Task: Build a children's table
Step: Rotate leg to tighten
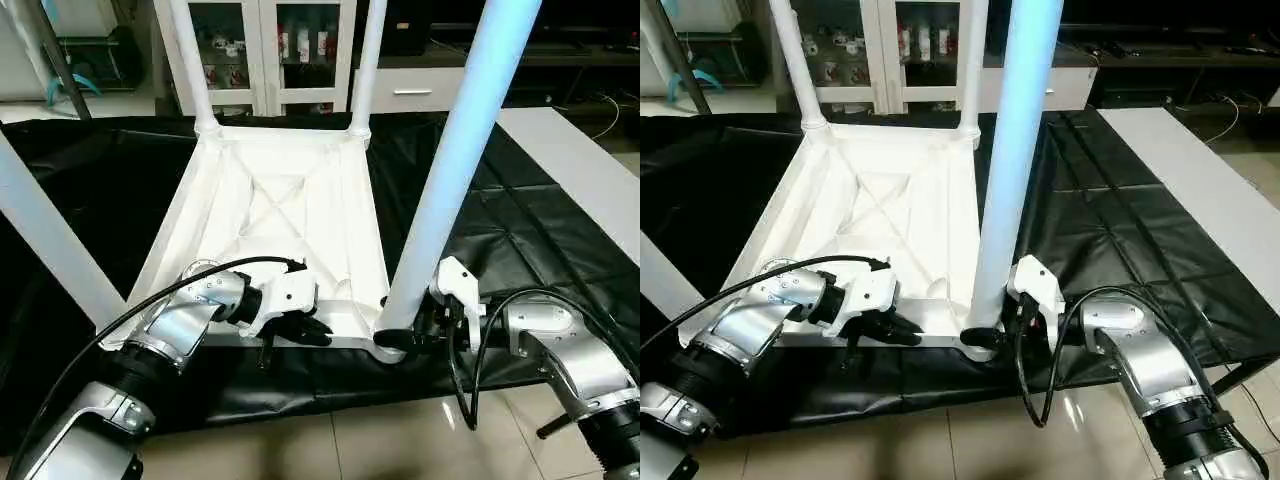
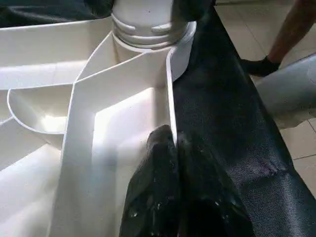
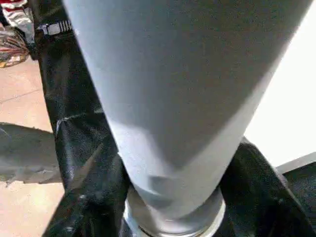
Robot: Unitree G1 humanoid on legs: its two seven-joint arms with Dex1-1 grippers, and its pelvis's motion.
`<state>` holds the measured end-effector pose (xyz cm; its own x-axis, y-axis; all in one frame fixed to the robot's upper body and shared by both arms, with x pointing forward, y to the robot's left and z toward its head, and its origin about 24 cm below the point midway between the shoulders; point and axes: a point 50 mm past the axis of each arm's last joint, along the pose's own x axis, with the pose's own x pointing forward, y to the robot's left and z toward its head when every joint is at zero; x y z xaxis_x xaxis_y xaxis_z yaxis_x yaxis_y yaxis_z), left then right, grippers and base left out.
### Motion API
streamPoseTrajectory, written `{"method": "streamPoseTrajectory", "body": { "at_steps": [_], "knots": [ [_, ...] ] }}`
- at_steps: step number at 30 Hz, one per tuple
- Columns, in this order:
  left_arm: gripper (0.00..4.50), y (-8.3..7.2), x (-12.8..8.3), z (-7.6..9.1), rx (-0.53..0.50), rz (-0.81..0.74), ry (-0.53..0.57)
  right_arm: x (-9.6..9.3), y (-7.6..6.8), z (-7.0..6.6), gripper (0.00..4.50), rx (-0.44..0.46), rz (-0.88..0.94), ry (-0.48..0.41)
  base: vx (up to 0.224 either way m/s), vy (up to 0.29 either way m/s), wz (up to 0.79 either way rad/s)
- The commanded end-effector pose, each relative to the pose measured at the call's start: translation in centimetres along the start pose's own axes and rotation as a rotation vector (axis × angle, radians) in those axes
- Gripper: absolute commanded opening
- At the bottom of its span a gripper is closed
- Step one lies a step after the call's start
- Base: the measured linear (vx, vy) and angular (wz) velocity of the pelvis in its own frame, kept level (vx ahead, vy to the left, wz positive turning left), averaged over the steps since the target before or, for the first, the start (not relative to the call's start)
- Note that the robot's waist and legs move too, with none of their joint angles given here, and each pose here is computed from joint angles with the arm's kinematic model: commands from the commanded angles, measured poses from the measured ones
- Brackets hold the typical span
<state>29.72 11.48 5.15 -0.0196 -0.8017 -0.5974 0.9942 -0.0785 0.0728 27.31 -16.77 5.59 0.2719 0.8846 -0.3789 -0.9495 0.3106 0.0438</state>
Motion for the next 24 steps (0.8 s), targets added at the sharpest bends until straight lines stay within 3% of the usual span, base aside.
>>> {"method": "streamPoseTrajectory", "body": {
  "at_steps": [1,10,11,13,15,17,19,20,22,24],
  "knots": [
    [0.00,-1.9,1.6,-2.3,-0.055,-0.131,0.123,-0.3,-0.1,-0.1,2.15,-0.008,0.017,0.018,0.000,0.000,0.00],
    [0.00,-2.0,1.6,-2.5,-0.064,-0.118,0.126,0.1,-0.3,-0.6,2.04,0.021,-0.024,0.000,0.000,0.000,0.00],
    [0.00,-1.4,2.1,-2.3,-0.072,-0.049,0.100,0.7,-1.4,-0.9,2.04,0.064,-0.176,-0.047,0.000,0.000,0.00],
    [0.00,-0.6,2.6,-2.0,-0.089,0.039,0.065,1.1,-2.5,-1.3,2.04,0.106,-0.342,-0.072,-0.025,-0.004,-0.01],
    [0.00,0.7,3.4,-1.4,-0.128,0.184,0.038,2.2,-3.4,-2.1,2.03,0.205,-0.537,-0.082,-0.058,-0.006,-0.01],
    [0.00,1.6,4.1,-0.9,-0.163,0.285,0.029,3.1,-3.5,-2.5,2.02,0.258,-0.627,-0.076,-0.075,0.006,-0.04],
    [0.00,1.7,4.1,-0.9,-0.164,0.289,0.029,3.1,-3.5,-2.6,2.02,0.261,-0.631,-0.076,-0.061,0.016,-0.08],
    [0.00,3.0,5.0,0.0,-0.213,0.427,0.019,4.3,-3.8,-2.9,2.01,0.326,-0.764,-0.068,-0.051,0.018,-0.08],
    [0.00,3.0,5.0,0.0,-0.213,0.427,0.019,4.3,-3.8,-2.9,2.01,0.326,-0.764,-0.068,0.000,0.000,0.00],
    [0.00,4.5,5.8,1.2,-0.263,0.605,0.014,6.3,-4.0,-3.0,2.01,0.425,-0.951,-0.060,0.000,0.000,0.00]
  ]
}}
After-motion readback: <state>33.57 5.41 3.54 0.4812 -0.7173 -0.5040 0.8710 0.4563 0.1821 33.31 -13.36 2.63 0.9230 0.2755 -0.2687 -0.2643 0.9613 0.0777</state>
